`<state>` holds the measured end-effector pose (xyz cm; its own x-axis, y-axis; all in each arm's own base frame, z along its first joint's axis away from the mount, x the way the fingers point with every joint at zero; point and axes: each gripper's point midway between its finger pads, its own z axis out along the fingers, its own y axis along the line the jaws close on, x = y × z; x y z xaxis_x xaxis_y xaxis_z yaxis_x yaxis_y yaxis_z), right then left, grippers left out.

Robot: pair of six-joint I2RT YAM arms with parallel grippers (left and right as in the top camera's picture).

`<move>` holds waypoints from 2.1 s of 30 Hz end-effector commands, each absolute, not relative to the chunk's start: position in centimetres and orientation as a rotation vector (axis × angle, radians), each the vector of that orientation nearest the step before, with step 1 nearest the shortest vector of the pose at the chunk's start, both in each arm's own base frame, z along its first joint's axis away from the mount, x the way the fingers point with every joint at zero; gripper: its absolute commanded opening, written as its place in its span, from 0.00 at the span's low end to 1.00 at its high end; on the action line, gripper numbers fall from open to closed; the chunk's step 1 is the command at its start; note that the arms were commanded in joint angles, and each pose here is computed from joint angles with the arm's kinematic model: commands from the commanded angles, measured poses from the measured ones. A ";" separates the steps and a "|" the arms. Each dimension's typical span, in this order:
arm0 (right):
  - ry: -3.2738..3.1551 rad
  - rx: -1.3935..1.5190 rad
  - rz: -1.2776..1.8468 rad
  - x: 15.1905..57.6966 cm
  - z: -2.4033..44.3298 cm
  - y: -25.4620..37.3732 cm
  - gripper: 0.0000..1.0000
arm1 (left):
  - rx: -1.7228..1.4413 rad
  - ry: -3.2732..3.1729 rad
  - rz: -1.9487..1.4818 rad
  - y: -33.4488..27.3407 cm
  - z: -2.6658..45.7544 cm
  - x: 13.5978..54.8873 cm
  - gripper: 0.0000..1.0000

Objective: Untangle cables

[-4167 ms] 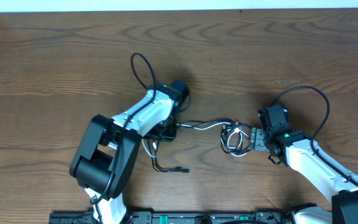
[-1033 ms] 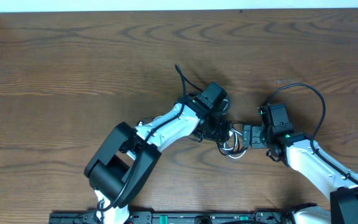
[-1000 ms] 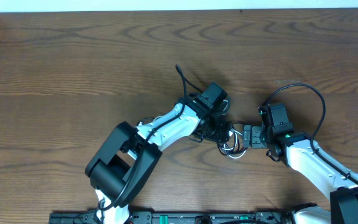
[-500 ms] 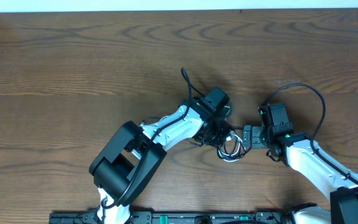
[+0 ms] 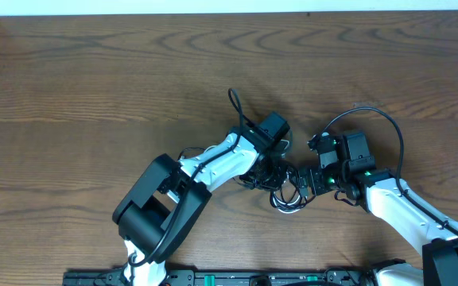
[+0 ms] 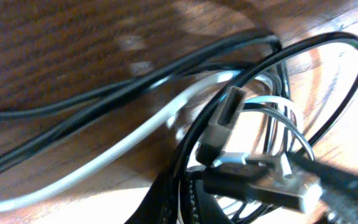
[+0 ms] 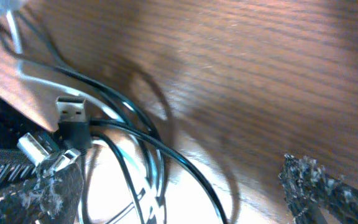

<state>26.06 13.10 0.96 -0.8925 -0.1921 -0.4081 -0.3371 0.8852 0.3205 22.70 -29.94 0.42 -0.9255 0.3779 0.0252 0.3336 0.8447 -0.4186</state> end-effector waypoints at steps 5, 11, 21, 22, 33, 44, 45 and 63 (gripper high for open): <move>2.803 -0.413 0.642 22.6 -1.4 13.5 0.98 | -0.619 -2.988 0.744 -30.4 5.0 23.5 0.07; 2.832 -0.399 0.568 22.5 -1.9 12.6 0.96 | -0.643 -3.016 0.796 -30.4 7.5 23.5 0.07; 2.925 0.010 -0.026 22.7 -3.4 5.1 0.86 | -0.673 -3.045 0.849 -29.9 10.7 23.0 0.07; 2.924 0.067 -0.098 22.5 -3.3 4.2 0.86 | -0.675 -3.054 0.860 -29.7 11.2 23.0 0.07; 2.929 0.083 -0.145 22.3 -3.3 3.6 0.84 | -0.477 -3.208 0.956 -24.9 15.8 26.6 0.07; 2.928 0.083 -0.144 22.3 -3.3 3.6 0.85 | -0.169 -3.404 0.893 -14.4 19.2 29.8 0.07; 2.928 0.083 -0.144 22.3 -3.3 3.6 0.85 | -0.126 -3.420 0.890 -13.6 19.4 30.1 0.07; 2.928 0.082 -0.132 22.3 -3.4 3.7 0.85 | 0.333 -3.513 0.884 -5.7 21.0 32.1 0.08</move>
<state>25.77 5.53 -0.60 -0.9440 0.0473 -0.3264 0.0502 0.9987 -0.0003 32.22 -5.56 20.65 -0.8661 -0.2843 -0.4112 -0.0630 0.8781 -0.4743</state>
